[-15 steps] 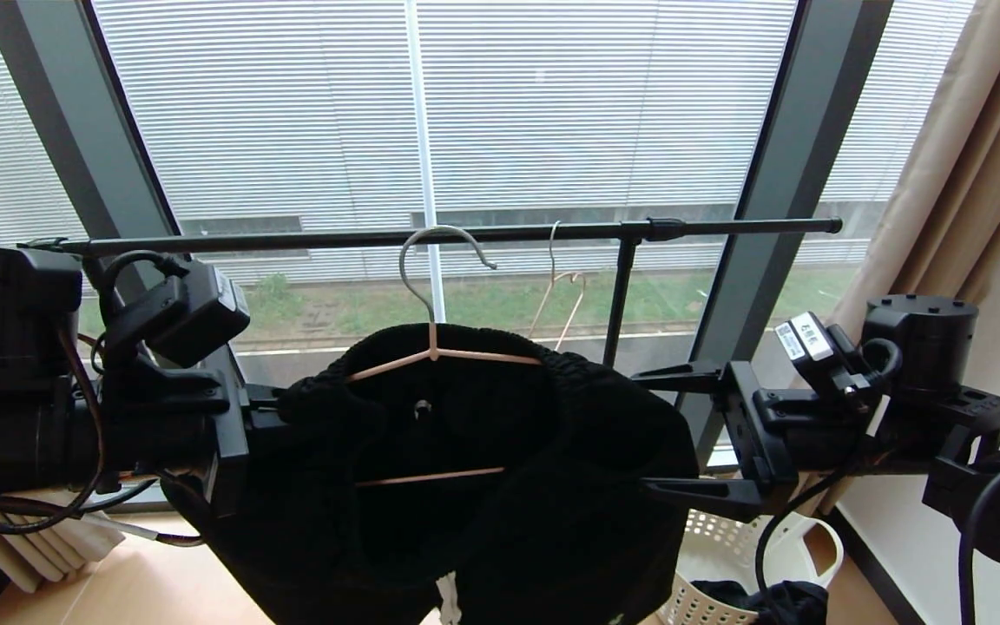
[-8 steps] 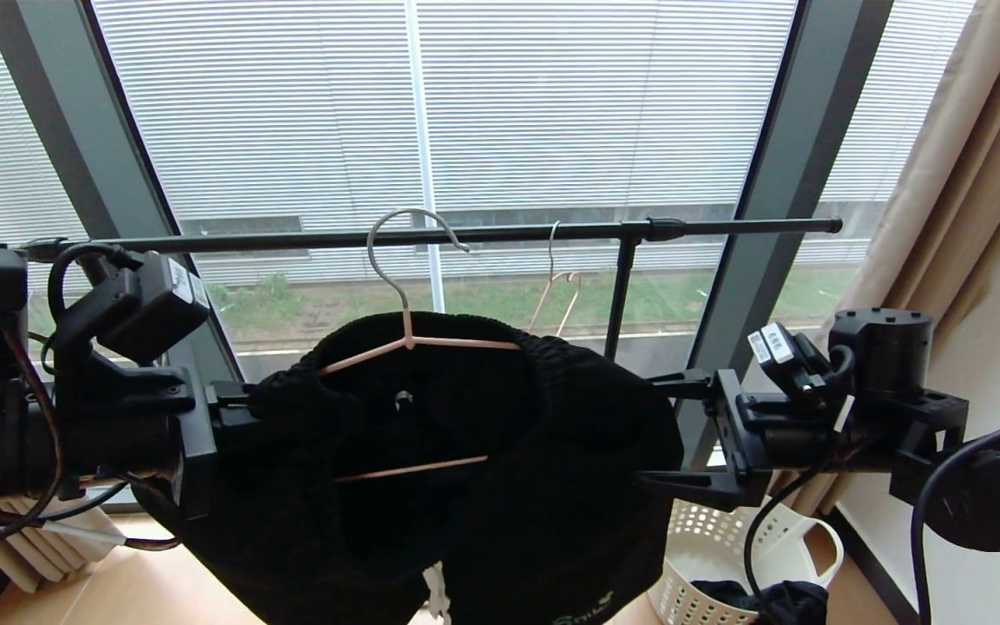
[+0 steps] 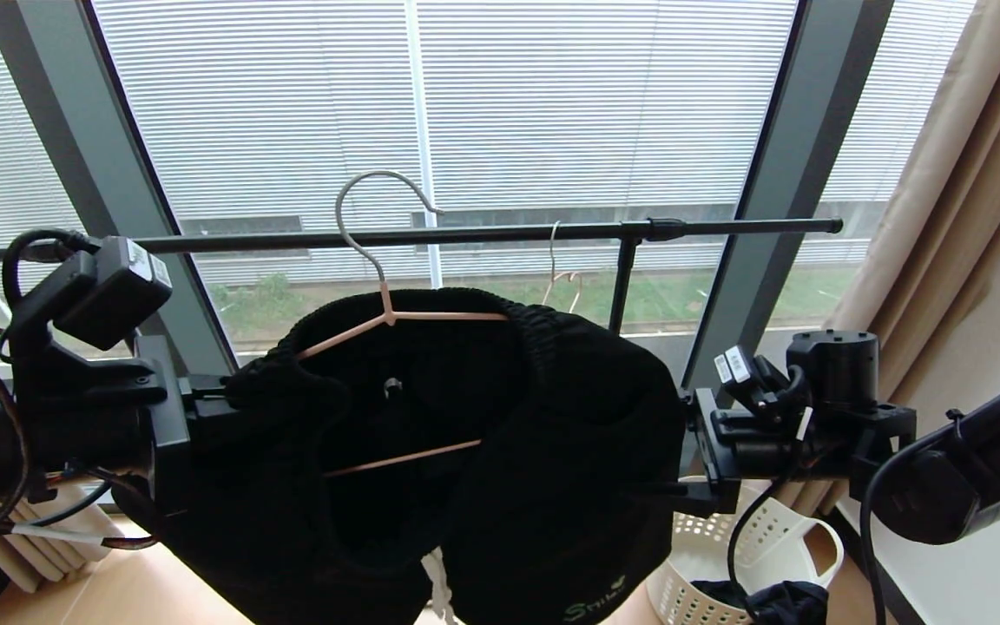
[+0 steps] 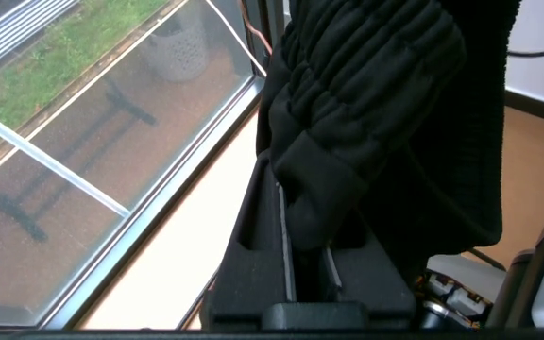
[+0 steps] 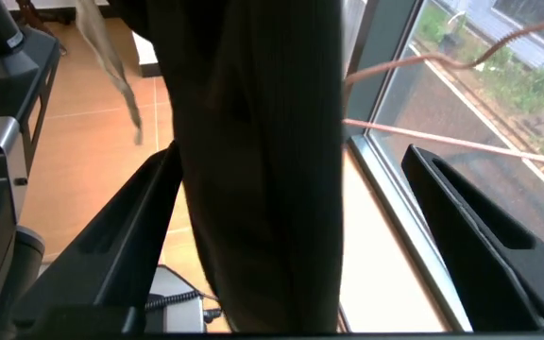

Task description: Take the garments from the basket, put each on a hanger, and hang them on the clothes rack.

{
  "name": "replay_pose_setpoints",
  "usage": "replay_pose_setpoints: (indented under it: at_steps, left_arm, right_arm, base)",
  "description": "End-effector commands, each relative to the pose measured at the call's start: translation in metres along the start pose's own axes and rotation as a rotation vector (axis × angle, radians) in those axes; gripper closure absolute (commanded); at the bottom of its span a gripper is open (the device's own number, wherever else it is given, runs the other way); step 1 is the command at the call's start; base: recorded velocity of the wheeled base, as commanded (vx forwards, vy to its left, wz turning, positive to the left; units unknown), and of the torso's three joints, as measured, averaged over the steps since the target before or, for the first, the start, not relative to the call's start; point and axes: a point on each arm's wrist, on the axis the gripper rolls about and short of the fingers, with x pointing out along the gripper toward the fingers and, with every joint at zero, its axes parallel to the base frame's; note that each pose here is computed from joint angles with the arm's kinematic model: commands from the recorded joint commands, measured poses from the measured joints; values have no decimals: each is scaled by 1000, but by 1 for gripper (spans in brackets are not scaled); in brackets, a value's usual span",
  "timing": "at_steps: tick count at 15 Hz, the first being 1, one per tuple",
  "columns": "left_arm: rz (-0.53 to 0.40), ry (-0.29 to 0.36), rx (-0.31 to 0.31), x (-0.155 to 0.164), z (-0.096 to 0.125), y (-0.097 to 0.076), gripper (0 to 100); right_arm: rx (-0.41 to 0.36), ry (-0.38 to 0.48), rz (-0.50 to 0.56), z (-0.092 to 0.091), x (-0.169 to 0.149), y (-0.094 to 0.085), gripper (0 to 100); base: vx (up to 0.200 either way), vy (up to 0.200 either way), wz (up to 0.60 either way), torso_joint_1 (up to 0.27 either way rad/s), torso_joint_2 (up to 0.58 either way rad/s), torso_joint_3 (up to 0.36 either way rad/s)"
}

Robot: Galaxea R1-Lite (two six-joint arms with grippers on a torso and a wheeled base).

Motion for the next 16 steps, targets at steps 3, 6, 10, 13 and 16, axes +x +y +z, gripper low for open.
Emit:
replay_pose_setpoints:
  at_steps: [3, 6, 10, 13, 16]
  left_arm:
    - [4, -6, -5, -4, 0, -3, 100]
    - [5, -8, -27, -4, 1, -3, 100]
    - [28, -5, -36, -7, -1, 0, 100]
    - [63, -1, -49, -14, -5, 3, 100]
    - [89, 6, -63, -19, -10, 5, 100]
  right_arm:
    - [17, 9, -2, -7, 3, -5, 100]
    - [13, 8, -4, -6, 3, -5, 100]
    - [9, 0, -52, -5, -10, -15, 100]
    - [9, -2, -75, -6, -17, -19, 100]
    - [10, -3, -80, -6, -17, -21, 100]
  base:
    - [0, 0, 0, 0, 0, 0]
    - [0, 0, 0, 0, 0, 0]
    - [0, 0, 0, 0, 0, 0]
    - [0, 0, 0, 0, 0, 0]
    - [0, 0, 0, 0, 0, 0]
